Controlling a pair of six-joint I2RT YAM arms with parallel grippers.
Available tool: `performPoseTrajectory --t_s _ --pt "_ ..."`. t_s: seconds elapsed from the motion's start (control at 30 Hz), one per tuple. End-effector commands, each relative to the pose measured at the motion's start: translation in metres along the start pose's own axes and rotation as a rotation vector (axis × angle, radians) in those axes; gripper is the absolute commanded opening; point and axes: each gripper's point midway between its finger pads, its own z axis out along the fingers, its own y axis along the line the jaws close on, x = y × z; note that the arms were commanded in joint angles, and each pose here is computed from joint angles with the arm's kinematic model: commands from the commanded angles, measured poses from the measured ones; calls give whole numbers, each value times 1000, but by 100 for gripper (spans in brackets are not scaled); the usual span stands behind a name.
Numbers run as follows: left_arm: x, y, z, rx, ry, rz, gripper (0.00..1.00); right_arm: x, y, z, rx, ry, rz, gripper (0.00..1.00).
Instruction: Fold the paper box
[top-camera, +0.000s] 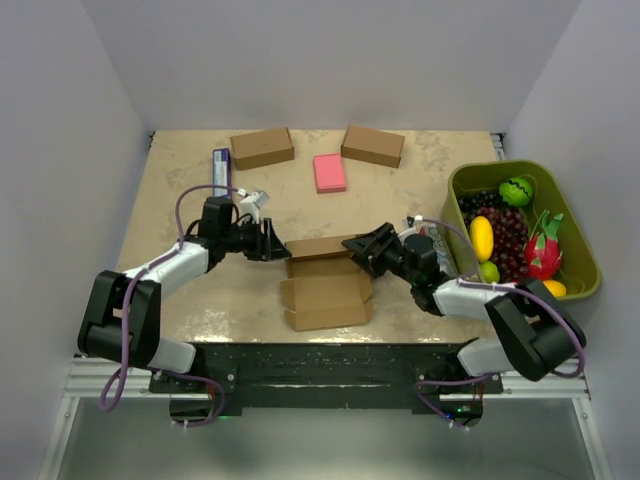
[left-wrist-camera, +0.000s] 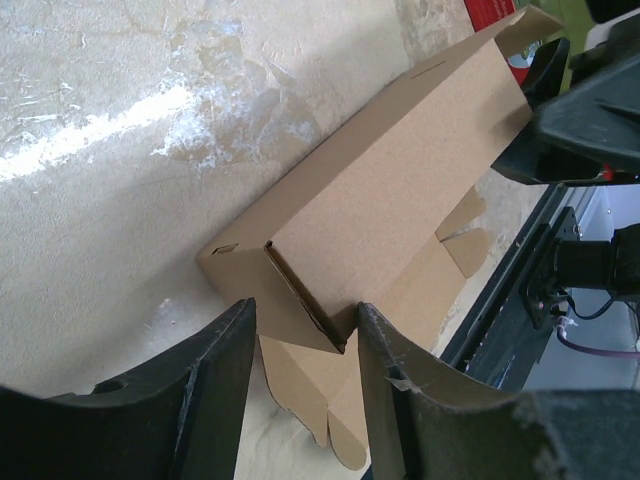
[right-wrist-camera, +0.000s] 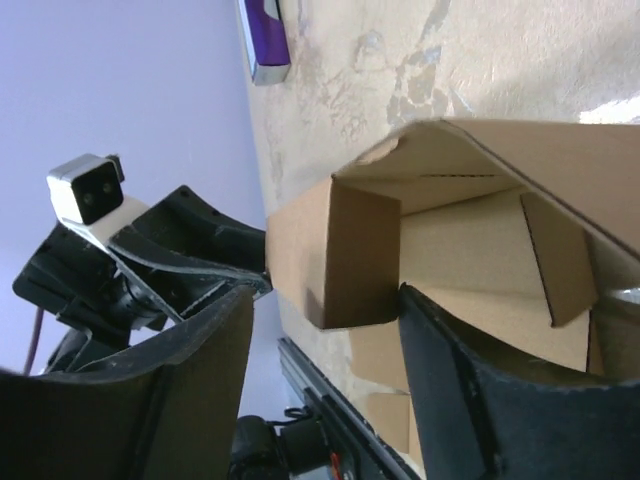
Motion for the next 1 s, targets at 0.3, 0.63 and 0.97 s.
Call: performPoseTrajectory --t_s 0.3,0.63,0.97 --pt "4 1 2 -13 12 1 49 -48 -7 -68 207 -261 -400 61" --pt "5 -1 3 -13 14 10 48 -45 -39 -52 306 -203 -453 27" --pt "6 -2 3 -11 18 17 48 -54 -43 -32 314 -219 -498 21"
